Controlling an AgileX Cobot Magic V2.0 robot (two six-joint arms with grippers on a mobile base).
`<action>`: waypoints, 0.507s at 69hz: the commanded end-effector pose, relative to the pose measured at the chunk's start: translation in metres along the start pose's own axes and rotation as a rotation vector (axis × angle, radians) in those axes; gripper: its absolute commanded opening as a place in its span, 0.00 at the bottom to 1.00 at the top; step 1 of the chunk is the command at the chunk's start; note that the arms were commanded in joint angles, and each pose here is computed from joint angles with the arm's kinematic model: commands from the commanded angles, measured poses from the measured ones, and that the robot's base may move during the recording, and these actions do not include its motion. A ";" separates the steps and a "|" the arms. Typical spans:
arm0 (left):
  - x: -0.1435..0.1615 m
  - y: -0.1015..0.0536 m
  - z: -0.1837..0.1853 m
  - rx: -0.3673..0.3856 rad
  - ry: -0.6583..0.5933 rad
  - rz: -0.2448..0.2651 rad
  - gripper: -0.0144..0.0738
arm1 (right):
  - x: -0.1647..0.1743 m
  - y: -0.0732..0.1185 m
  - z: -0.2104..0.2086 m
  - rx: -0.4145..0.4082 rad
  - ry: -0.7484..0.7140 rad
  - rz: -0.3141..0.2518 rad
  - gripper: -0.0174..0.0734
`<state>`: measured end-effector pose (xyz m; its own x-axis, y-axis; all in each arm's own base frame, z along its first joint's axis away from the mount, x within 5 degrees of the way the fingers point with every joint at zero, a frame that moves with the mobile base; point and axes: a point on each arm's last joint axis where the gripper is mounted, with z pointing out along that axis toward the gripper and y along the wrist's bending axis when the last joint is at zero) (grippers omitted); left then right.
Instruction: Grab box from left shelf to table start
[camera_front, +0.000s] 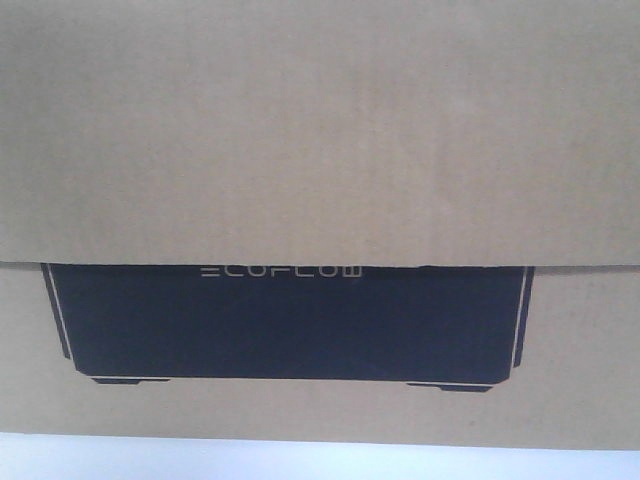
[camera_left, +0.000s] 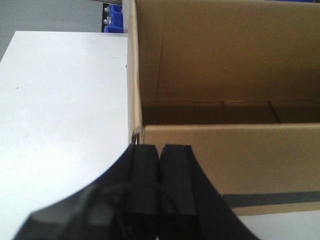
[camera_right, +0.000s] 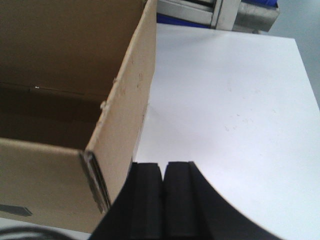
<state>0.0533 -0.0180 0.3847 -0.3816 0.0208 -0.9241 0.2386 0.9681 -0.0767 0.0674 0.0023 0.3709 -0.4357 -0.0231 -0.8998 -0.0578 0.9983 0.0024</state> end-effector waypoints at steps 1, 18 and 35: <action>0.008 0.000 -0.005 0.004 -0.142 -0.004 0.05 | 0.006 -0.002 -0.010 0.002 -0.173 -0.017 0.25; 0.066 0.005 -0.009 -0.012 -0.370 0.003 0.05 | 0.057 -0.003 -0.015 -0.017 -0.334 -0.017 0.25; 0.092 0.009 -0.002 -0.029 -0.475 0.017 0.05 | 0.086 -0.004 -0.010 -0.028 -0.415 -0.018 0.25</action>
<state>0.0215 -0.0082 0.2852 -0.0569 -0.0416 -0.9975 0.2112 0.9760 -0.0527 0.0214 -0.0037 0.2834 -0.1585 -0.0025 -0.9874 -0.0888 0.9960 0.0117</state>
